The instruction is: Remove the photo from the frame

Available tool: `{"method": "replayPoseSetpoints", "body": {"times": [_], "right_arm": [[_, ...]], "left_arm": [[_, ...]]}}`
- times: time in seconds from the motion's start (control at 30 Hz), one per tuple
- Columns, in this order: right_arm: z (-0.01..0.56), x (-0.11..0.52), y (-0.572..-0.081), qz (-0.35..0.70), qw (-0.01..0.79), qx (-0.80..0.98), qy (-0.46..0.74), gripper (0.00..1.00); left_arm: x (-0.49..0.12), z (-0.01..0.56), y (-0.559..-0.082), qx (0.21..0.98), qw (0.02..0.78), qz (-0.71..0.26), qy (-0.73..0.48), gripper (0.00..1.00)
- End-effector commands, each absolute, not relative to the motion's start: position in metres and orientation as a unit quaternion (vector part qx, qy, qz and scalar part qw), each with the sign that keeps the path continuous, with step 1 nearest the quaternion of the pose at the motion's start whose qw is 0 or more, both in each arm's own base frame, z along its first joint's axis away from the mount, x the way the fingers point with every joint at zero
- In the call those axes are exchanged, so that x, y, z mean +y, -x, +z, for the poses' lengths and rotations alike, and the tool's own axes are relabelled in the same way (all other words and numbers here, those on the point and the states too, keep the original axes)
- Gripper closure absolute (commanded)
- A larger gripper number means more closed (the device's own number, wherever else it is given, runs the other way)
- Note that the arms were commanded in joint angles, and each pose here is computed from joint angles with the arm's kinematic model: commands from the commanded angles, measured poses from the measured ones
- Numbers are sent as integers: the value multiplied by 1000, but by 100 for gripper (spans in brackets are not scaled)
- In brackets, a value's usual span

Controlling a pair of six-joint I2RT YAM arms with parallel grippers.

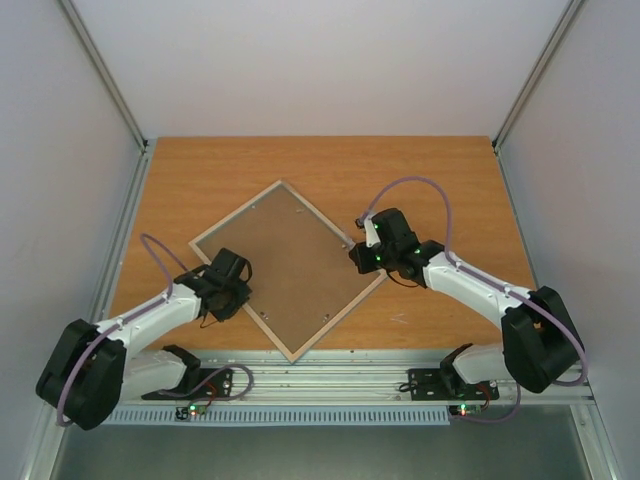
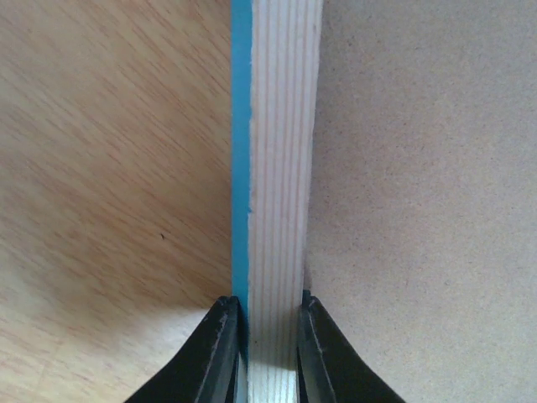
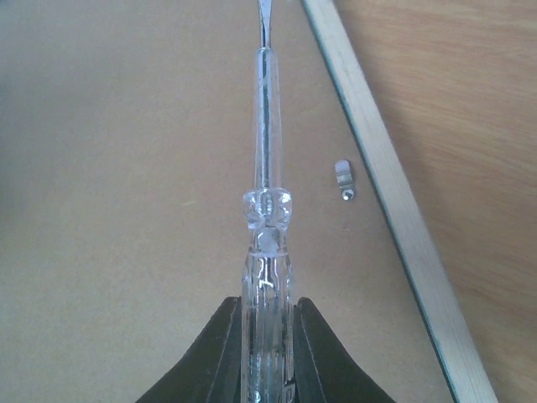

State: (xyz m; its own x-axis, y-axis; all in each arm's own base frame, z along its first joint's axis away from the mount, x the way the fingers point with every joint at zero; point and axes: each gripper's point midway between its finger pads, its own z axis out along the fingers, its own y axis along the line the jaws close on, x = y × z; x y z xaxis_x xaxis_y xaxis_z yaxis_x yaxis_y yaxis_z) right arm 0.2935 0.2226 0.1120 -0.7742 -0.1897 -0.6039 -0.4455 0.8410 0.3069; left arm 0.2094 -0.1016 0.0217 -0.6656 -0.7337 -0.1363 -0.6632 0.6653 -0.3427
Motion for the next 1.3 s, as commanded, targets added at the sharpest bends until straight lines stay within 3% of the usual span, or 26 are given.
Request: {"method": "replayPoseSetpoints", "body": {"times": [0.0,0.17,0.3,0.53,0.7,0.77,1.03,1.27], "right_arm": [[137,217,-311,223,357,896,139,99],[136,213,-313,218,371,893,130,99],[135,213,-313,220,369,894,128,99],[139,213,-311,224,369,893,128,99],[144,212,-309,224,373,891,129,99],[146,211,-309,224,376,890,129,99],[143,212,-309,225,373,890,130,99],[145,209,-309,216,378,891,130,99]], "left_arm": [[-121,35,-225,870,165,-177,429,93],[-143,29,-222,861,159,-186,446,93],[-160,30,-218,859,153,-194,449,86],[-171,48,-217,875,162,-177,422,61],[-136,59,-210,890,206,-102,393,51],[-121,71,-213,897,237,-75,366,41],[-83,129,-272,910,324,-35,254,26],[-74,135,-332,941,313,25,126,18]]}}
